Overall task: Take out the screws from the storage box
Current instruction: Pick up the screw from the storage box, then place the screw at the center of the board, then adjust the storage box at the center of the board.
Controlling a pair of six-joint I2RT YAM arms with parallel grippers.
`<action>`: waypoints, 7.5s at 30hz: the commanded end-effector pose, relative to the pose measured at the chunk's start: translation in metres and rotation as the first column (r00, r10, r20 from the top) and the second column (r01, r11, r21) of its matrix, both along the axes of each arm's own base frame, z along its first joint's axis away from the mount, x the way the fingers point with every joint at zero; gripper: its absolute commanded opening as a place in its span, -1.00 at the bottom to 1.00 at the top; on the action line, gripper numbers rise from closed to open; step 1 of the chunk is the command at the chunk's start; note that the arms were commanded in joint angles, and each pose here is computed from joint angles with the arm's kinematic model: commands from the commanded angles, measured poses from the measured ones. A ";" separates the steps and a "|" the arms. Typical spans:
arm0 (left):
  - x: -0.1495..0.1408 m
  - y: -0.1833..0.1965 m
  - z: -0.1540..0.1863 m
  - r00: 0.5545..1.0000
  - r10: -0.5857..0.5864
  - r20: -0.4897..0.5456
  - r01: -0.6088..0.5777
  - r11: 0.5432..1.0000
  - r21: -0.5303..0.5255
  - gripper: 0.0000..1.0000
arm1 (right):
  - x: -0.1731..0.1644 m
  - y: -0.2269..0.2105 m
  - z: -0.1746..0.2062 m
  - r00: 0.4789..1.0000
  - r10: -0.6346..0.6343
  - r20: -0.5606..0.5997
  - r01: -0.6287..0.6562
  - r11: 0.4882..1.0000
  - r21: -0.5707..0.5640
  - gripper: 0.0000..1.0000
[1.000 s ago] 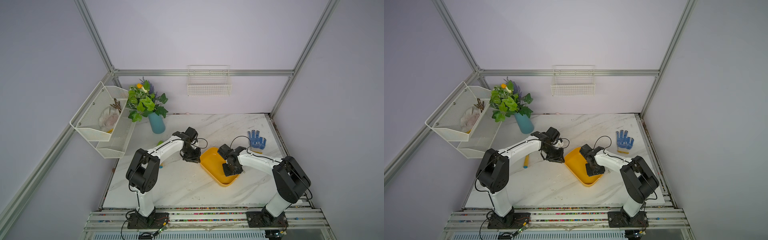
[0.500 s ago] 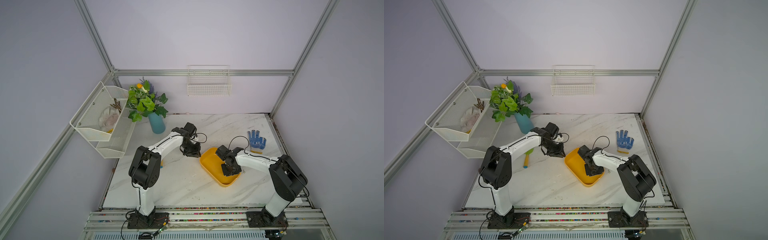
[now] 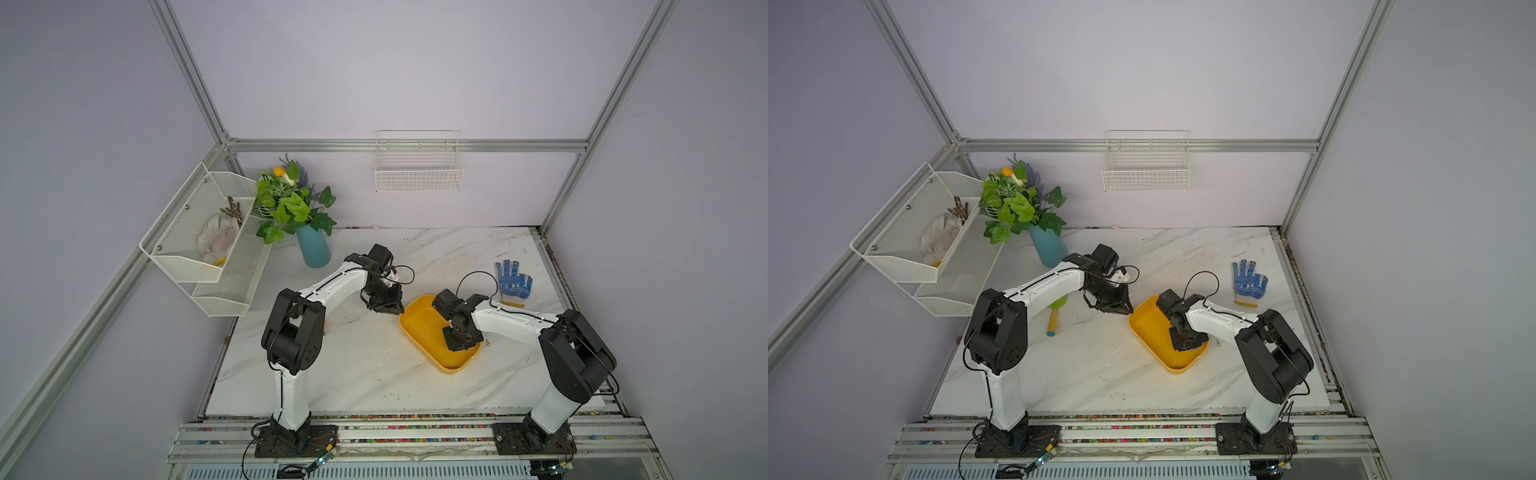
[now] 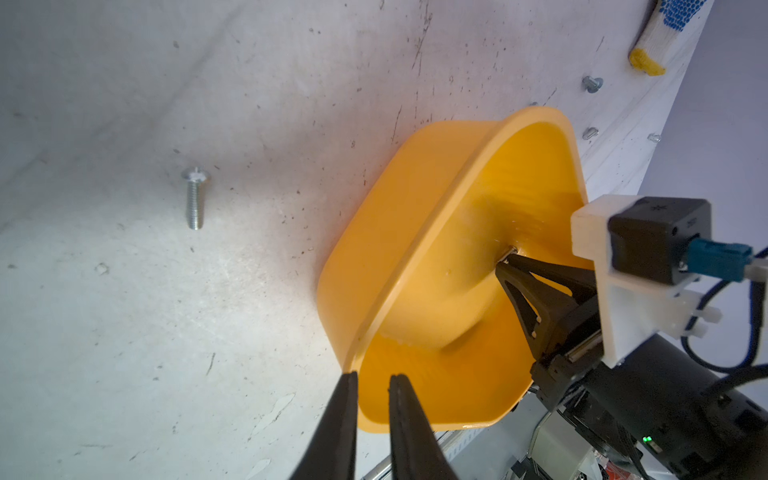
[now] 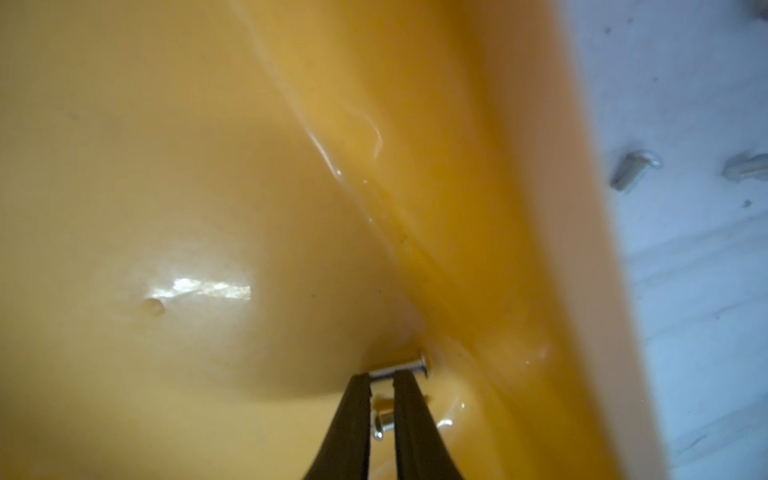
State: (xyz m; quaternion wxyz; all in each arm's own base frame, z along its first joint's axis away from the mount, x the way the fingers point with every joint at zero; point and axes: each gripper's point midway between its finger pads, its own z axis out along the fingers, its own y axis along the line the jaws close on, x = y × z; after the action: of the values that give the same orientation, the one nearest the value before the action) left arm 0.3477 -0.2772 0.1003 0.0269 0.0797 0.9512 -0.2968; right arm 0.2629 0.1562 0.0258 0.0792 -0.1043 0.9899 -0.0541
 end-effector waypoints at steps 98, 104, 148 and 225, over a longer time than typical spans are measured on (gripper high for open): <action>-0.010 0.013 0.024 0.999 -0.024 0.029 0.025 1.000 -0.017 -0.55 | 0.010 0.006 -0.050 0.989 -0.130 -0.066 0.136 0.987 0.091 -0.98; -0.010 0.013 0.025 0.999 -0.023 0.029 0.023 1.000 -0.015 -0.55 | 0.009 0.010 -0.048 0.993 -0.090 -0.082 0.098 0.990 0.098 -1.00; 0.000 0.021 0.048 0.997 -0.003 0.082 0.004 1.000 -0.009 -0.54 | 0.072 -0.094 0.026 0.965 -0.253 0.063 0.245 0.963 0.112 -1.00; 0.041 -0.031 0.004 0.991 -0.083 0.104 0.094 0.990 -0.105 -0.19 | 0.022 -0.003 0.093 0.982 -0.140 0.125 0.093 0.942 0.321 -0.39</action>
State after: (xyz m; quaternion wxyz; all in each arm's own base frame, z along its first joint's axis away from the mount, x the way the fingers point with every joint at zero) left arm 0.3920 -0.3006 0.1146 0.0798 0.1221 0.9316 -0.3330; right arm 0.2851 0.1529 0.1122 0.1519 -0.0319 0.9843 0.0840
